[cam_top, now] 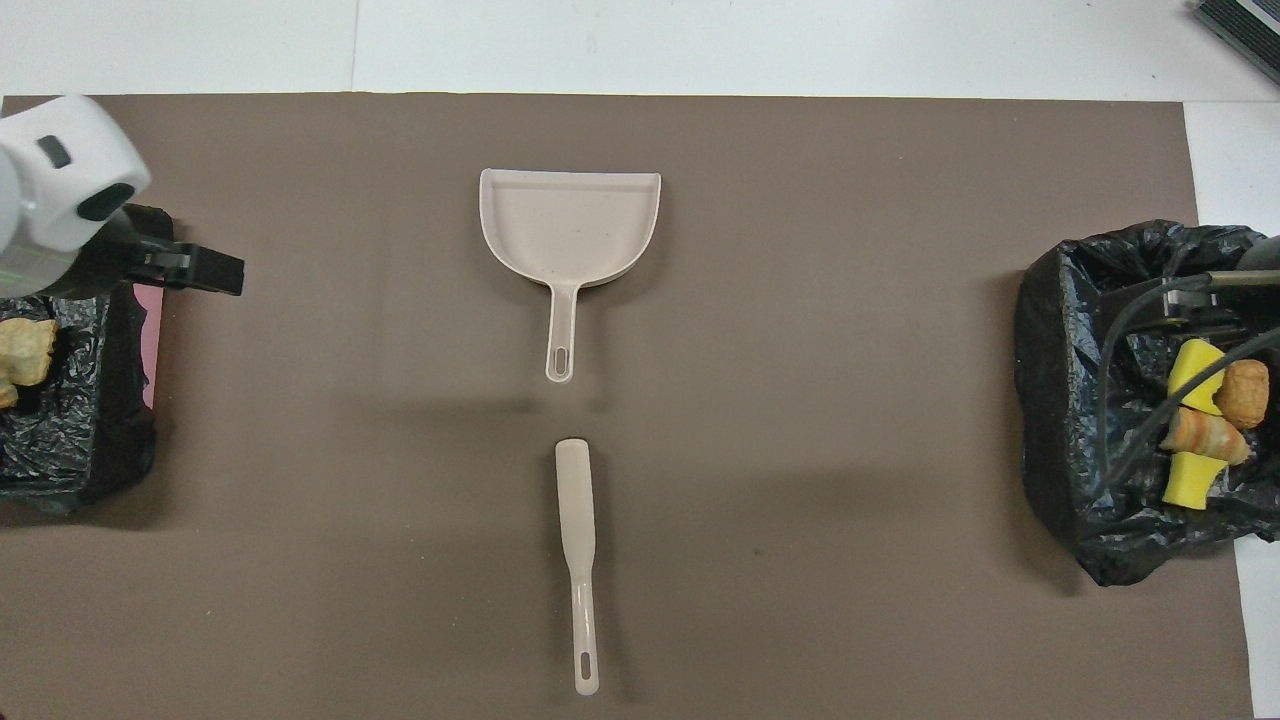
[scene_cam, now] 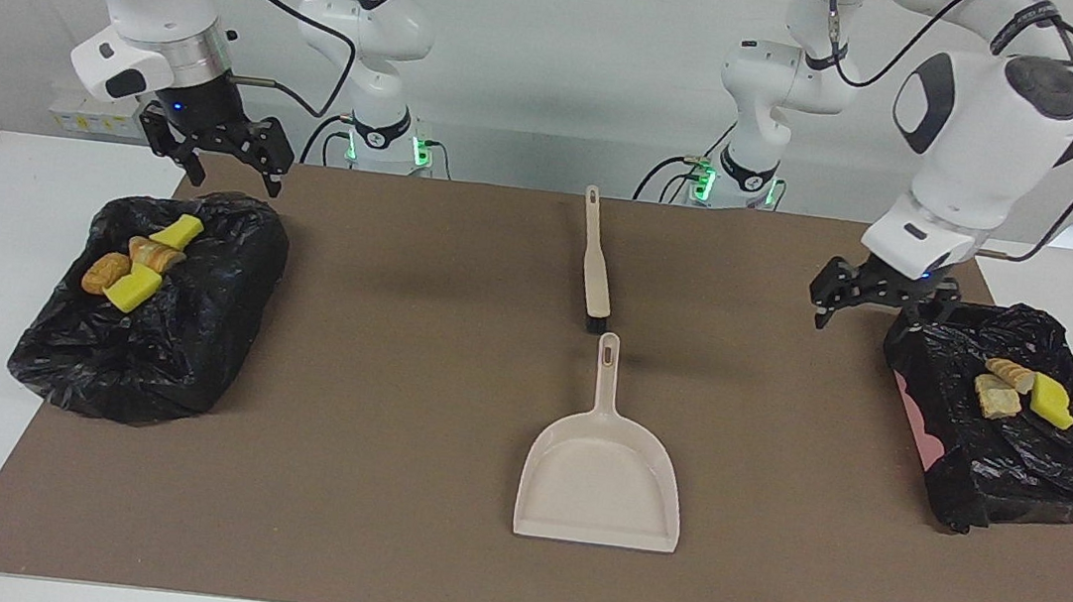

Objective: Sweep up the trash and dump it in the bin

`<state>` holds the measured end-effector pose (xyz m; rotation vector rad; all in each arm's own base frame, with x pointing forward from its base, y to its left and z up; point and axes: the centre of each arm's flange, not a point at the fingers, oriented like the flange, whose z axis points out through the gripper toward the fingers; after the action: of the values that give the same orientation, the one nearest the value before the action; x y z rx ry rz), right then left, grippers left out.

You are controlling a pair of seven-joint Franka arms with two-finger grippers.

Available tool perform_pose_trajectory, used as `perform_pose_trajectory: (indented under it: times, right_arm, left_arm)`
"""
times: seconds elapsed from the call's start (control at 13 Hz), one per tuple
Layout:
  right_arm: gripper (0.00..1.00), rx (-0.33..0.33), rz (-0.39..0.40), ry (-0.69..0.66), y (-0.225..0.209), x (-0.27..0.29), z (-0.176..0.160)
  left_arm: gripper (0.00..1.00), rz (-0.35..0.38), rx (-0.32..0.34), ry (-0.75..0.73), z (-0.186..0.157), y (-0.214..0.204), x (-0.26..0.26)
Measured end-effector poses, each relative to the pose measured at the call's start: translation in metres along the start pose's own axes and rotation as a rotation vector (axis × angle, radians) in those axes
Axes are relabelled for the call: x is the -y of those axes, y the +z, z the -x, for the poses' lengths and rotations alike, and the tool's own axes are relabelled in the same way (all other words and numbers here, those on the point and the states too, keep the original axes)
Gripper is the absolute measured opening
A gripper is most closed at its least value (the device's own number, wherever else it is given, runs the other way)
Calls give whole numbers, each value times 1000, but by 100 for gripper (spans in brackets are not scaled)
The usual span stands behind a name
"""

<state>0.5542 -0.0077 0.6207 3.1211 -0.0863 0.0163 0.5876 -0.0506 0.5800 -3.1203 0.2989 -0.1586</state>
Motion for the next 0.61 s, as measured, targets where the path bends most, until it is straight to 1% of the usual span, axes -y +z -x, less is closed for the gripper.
perform_pose_trajectory:
  times: [0.23, 0.38, 0.61]
  right_arm:
    - [100, 0, 0, 0, 0, 0, 0]
    - [100, 0, 0, 0, 0, 0, 0]
    - [100, 0, 0, 0, 0, 0, 0]
  left_arm:
    - [100, -5, 17, 9, 21, -45, 39]
    - [100, -2, 49, -11, 33, -72, 54]
    - [100, -2, 48, -6, 37, -86, 54]
